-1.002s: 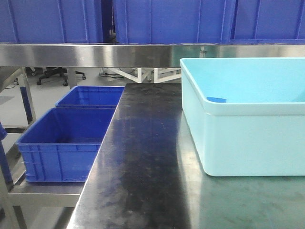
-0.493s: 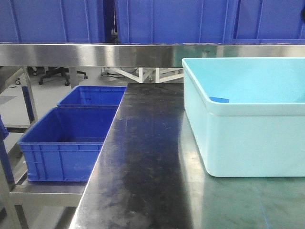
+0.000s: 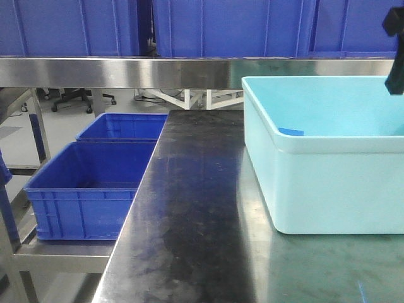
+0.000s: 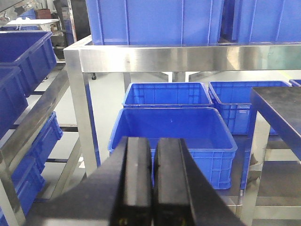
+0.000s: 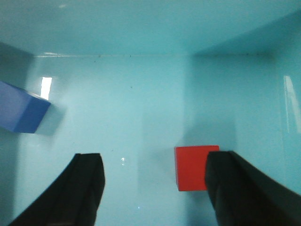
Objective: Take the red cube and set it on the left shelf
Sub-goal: 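Close the right gripper around the red cube, then lift the red cube out of the tub with the right gripper, then drive the base away from the table holding the red cube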
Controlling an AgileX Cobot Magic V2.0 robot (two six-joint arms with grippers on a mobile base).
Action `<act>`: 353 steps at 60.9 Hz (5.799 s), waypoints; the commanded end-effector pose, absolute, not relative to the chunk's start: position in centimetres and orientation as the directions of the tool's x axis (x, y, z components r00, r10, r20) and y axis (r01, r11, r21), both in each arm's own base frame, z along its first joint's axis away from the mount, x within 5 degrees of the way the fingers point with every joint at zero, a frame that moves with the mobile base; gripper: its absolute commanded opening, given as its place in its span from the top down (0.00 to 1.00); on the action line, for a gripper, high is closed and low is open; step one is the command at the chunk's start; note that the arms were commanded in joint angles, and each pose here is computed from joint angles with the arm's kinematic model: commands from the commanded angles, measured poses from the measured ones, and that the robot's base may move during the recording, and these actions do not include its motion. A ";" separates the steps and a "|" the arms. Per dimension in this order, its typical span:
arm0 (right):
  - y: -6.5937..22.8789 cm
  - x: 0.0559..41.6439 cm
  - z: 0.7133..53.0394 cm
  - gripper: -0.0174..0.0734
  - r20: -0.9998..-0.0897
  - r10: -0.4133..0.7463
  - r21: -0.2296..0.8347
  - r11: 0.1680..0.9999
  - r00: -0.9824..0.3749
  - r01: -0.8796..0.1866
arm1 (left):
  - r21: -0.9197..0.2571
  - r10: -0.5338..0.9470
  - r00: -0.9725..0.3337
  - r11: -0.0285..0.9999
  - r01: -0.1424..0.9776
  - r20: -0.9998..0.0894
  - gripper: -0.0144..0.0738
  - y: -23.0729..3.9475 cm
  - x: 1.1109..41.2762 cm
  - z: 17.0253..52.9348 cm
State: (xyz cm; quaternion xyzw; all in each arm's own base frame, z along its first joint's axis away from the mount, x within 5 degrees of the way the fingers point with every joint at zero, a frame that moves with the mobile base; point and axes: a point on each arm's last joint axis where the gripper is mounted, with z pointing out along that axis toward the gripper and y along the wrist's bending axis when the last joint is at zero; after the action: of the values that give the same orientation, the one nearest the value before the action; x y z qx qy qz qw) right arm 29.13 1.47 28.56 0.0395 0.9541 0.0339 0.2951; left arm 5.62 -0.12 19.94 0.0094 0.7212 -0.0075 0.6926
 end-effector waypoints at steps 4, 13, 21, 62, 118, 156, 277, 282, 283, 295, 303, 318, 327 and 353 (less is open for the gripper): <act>0.5 29.4 30.4 0.20 -0.623 0.115 0.088 0.993 -0.774 0.077 | -0.001 -0.002 0.036 1.000 0.025 -0.999 0.72 -0.1 5.6 20.0; -0.1 29.4 30.3 0.20 -0.618 0.123 0.080 0.992 -0.776 0.094 | -0.001 -0.002 0.036 1.000 0.025 -0.999 0.72 -0.1 5.6 20.0; -0.1 29.4 30.2 0.19 -0.614 0.115 0.069 0.993 -0.781 0.092 | -0.001 -0.002 0.036 1.000 0.025 -0.999 0.72 -0.1 5.6 20.0; -0.4 30.6 27.1 0.19 -0.495 0.091 0.022 0.995 -0.864 0.093 | -0.001 -0.002 0.036 1.000 0.025 -0.999 0.72 -0.1 5.6 20.0; -1.1 32.1 24.3 0.19 -0.441 0.096 0.004 0.994 -0.892 0.105 | -0.001 -0.002 0.036 1.000 0.025 -0.999 0.72 -0.1 5.6 20.0; -1.0 32.3 25.5 0.74 -0.505 0.093 0.011 0.995 -0.858 0.102 | -0.001 -0.002 0.036 1.000 0.025 -0.999 0.72 -0.1 5.6 20.0; 13.4 19.7 40.5 0.75 -0.891 -0.127 0.131 0.846 -0.435 -0.516 | -0.001 -0.002 0.036 1.000 0.025 -0.999 0.72 -0.1 5.6 20.0; 13.4 19.7 40.5 0.75 -0.891 -0.127 0.131 0.846 -0.435 -0.516 | -0.001 -0.002 0.036 1.000 0.025 -0.999 0.72 -0.1 5.6 20.0; 13.4 19.7 40.5 0.75 -0.891 -0.127 0.131 0.846 -0.435 -0.516 | -0.001 -0.002 0.036 1.000 0.025 -0.999 0.72 -0.1 5.6 20.0; 13.4 19.7 40.5 0.75 -0.891 -0.127 0.131 0.846 -0.435 -0.516 | -0.001 -0.002 0.036 1.000 0.025 -0.999 0.72 -0.1 5.6 20.0; 13.4 19.7 40.5 0.75 -0.891 -0.127 0.131 0.846 -0.435 -0.516 | -0.001 -0.002 0.036 1.000 0.025 -0.999 0.72 -0.1 5.6 20.0; 13.4 19.7 40.5 0.75 -0.891 -0.127 0.131 0.846 -0.435 -0.516 | -0.001 -0.002 0.036 1.000 0.025 -0.999 0.72 -0.1 5.6 20.0; 13.4 19.7 40.5 0.75 -0.891 -0.127 0.131 0.846 -0.435 -0.516 | -0.001 -0.002 0.036 1.000 0.025 -0.999 0.72 -0.1 5.6 20.0; 13.4 19.7 40.5 0.75 -0.891 -0.127 0.131 0.846 -0.435 -0.516 | -0.001 -0.002 0.036 1.000 0.025 -0.999 0.72 -0.1 5.6 20.0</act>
State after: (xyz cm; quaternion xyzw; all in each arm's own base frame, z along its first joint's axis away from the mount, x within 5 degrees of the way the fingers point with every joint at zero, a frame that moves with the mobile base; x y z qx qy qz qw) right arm 20.07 13.72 38.04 -0.1993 0.8576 0.1800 0.4387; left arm 5.62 -0.12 19.94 0.0094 0.7212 -0.0075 0.6926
